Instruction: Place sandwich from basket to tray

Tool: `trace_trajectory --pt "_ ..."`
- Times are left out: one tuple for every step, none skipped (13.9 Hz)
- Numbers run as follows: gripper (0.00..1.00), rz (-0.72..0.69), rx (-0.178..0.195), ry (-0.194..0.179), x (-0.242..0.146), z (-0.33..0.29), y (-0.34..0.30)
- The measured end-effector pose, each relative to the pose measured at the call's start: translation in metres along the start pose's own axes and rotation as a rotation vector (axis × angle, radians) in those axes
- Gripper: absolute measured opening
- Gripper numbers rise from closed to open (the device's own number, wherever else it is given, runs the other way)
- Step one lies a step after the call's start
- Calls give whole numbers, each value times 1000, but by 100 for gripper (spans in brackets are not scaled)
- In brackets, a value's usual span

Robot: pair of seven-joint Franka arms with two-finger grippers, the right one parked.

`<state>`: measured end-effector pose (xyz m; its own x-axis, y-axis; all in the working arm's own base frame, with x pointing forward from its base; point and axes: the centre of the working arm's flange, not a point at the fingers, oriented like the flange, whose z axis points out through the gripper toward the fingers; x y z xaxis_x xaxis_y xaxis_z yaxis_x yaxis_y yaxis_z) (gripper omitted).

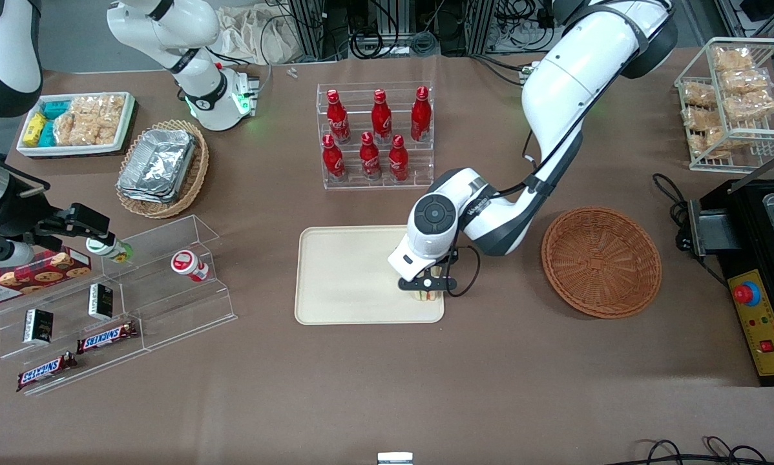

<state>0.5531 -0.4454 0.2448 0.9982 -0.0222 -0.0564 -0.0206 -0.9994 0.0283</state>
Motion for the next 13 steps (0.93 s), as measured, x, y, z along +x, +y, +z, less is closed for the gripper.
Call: trace_trajectory --pt "93 -3 0 2 1 -2 0" --pt "100 -7 5 1 3 -7 -1" --pt "100 -11 22 -6 5 -16 -4" --pt "100 -17 45 -12 6 -31 -8" --pt "100 -26 71 -13 7 -53 -15" --pt "100 -41 94 -7 9 -81 -27" --pt "100 -55 115 2 11 -111 -43" --pt "100 -64 132 8 13 -141 -61" --pt "100 -68 141 10 14 -167 -78" --pt "100 -69 144 10 13 -191 -95" --pt "100 -68 143 7 13 -212 -111" --pt "100 -65 145 5 12 -231 -128" --pt "100 -66 153 6 11 -248 -143"
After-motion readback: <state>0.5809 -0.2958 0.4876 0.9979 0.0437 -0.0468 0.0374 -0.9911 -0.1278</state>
